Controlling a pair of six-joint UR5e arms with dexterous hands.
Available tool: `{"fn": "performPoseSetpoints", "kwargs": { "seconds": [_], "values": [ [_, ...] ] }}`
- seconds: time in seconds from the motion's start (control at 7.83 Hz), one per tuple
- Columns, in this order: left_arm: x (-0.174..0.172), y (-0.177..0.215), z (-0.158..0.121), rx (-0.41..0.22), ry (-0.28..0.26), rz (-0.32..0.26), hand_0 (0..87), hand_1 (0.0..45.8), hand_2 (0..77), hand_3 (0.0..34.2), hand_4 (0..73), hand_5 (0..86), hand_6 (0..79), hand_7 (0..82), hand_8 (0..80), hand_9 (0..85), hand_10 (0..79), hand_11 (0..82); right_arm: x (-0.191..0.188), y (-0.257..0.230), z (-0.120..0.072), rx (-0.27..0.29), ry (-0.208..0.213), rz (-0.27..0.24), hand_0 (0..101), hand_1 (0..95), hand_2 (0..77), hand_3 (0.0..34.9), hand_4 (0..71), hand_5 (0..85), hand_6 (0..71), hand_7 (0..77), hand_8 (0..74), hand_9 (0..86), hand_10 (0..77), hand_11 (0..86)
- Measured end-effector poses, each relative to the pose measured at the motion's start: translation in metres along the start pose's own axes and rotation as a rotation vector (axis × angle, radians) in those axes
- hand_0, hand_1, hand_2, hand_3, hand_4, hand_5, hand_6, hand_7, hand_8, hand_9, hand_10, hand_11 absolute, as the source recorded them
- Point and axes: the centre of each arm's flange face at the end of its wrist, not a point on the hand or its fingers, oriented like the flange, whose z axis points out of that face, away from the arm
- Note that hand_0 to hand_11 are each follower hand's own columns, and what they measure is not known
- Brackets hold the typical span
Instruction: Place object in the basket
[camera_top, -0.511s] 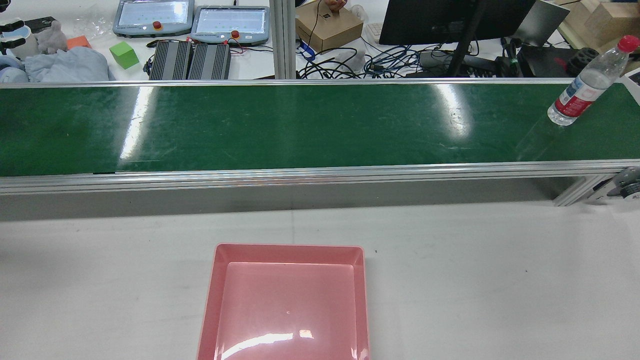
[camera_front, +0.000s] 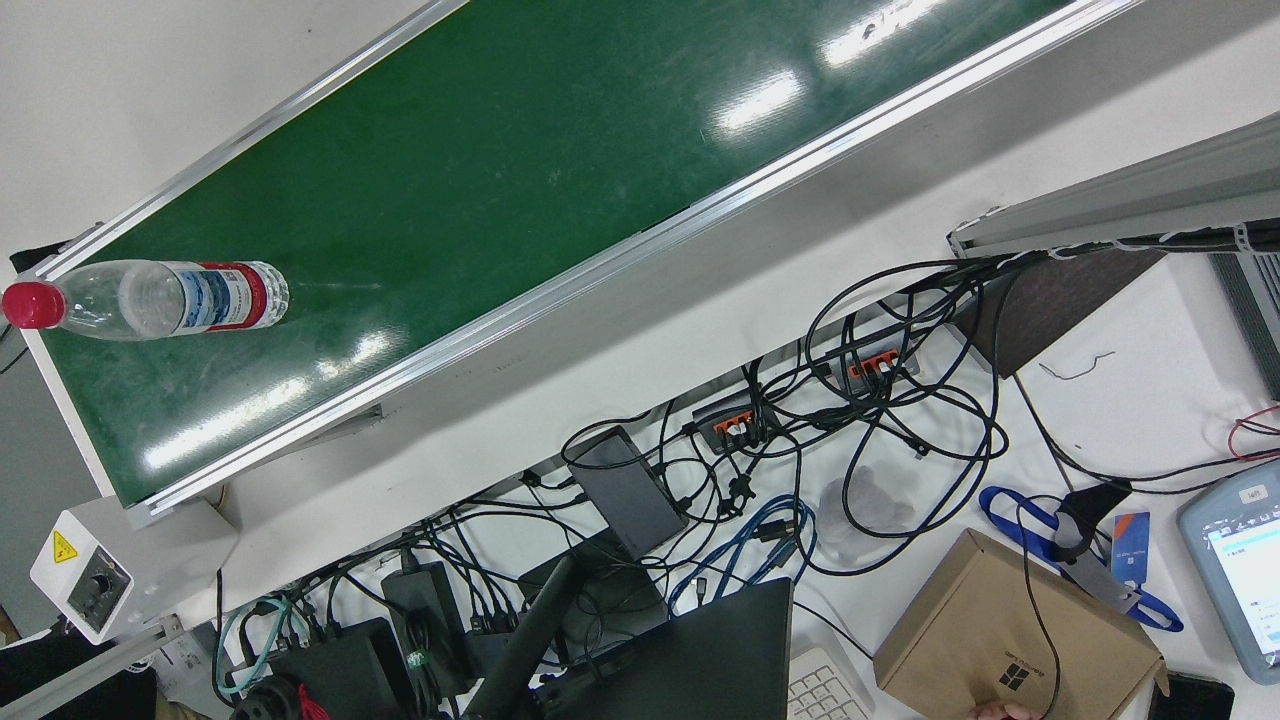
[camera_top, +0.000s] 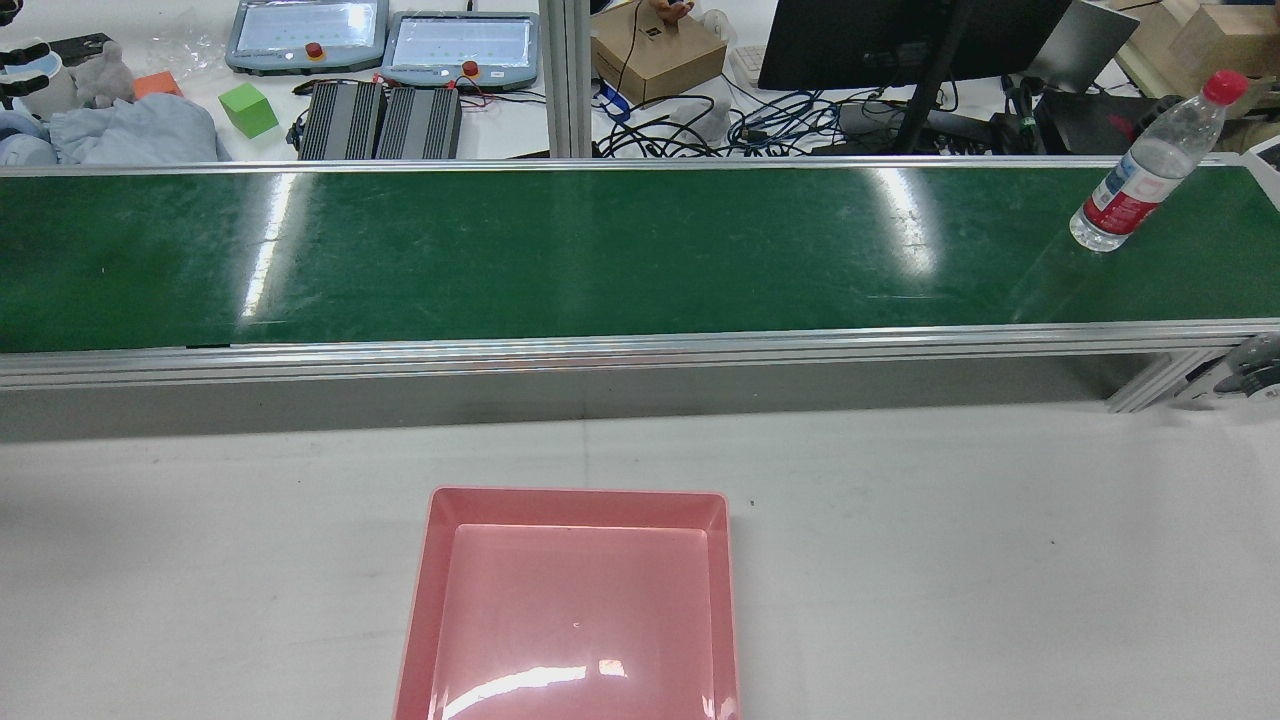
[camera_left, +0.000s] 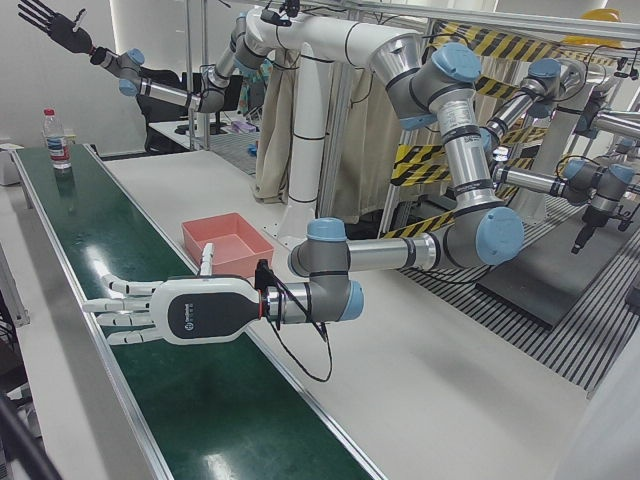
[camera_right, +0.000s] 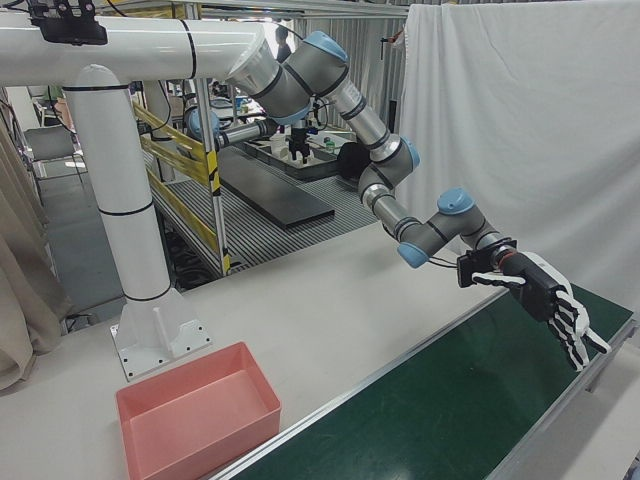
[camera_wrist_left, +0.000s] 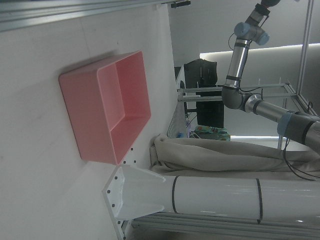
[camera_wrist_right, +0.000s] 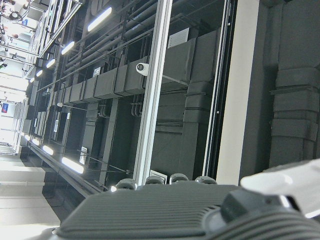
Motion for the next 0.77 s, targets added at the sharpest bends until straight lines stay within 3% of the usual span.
{"fn": "performPoseSetpoints", "kwargs": {
  "seconds": [0.77],
  "values": [
    [0.0004,-0.0002,-0.0002,0.000,0.001,0.000,50.3,1.1,1.1,9.4,2.2,30.0,6.0,2.2,12.5,13.1,8.2,12.0,0.0001,0.0000,0.0000,0.000,0.000,0.000,0,0.0,0.5,0.2,0.5,0.0,0.0,0.5,0.0,0.0,0.0,0.0]
  ]
}}
